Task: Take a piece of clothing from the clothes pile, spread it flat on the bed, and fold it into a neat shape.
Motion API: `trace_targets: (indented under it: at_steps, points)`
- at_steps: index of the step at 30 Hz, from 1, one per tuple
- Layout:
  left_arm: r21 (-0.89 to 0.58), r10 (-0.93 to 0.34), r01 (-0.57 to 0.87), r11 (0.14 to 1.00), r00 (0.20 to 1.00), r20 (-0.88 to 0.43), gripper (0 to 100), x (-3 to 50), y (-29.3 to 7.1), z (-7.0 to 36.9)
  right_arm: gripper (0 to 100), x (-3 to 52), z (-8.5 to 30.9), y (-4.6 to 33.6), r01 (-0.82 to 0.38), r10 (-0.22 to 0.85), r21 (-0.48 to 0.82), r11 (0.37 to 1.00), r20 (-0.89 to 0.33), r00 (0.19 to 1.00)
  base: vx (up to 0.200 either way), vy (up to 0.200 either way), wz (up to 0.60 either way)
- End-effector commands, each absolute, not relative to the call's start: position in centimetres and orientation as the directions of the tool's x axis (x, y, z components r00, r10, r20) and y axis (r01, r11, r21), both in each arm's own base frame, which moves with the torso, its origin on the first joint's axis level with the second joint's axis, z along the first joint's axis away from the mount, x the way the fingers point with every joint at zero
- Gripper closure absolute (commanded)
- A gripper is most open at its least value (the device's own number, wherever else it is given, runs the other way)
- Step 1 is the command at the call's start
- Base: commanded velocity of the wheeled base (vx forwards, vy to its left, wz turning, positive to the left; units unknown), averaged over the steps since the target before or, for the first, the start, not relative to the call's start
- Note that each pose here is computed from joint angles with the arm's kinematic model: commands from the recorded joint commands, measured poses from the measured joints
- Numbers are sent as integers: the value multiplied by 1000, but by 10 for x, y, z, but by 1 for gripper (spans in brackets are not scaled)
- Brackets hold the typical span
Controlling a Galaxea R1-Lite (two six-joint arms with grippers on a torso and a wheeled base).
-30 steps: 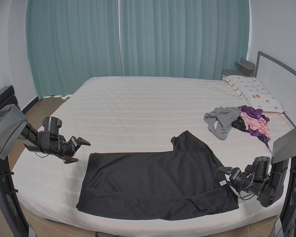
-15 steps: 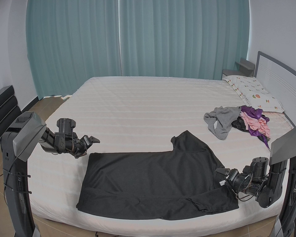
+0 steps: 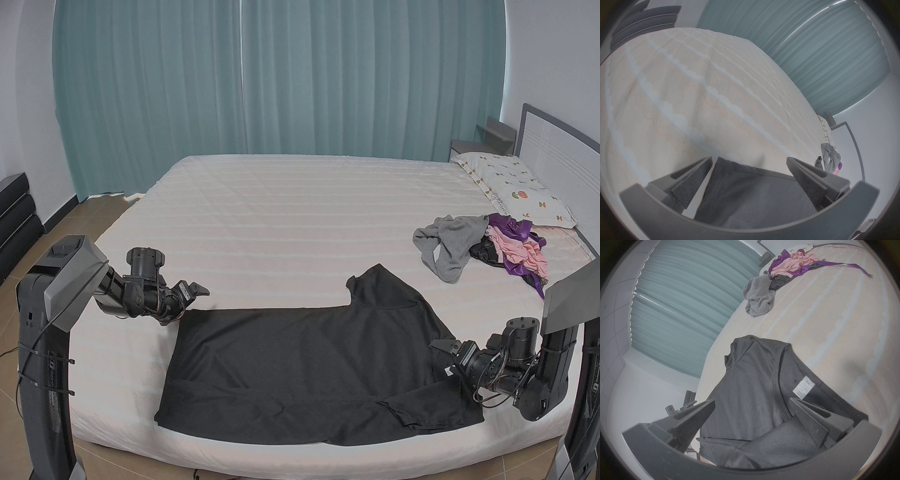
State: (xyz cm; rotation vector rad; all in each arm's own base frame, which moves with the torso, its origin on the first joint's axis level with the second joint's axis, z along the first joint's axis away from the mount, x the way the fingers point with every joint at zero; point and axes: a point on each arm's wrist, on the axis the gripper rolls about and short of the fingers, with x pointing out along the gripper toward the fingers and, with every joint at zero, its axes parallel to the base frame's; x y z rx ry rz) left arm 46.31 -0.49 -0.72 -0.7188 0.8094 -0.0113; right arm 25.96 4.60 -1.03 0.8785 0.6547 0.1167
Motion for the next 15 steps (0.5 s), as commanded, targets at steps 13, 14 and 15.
trace_targets:
  at_steps: [13,14,15]
  points:
    - [-597,-206,-340,727,721,-662,100,470,4,-17,0,262,-9,50,141,367,752,644,-466,805,0,0,0]
    - [-597,-204,-343,726,721,-662,100,470,5,-17,0,262,-9,50,141,367,752,644,-466,805,0,0,0]
    - [-593,-188,-353,724,726,-661,100,471,9,-16,0,262,-9,50,141,367,752,644,-466,805,0,0,0]
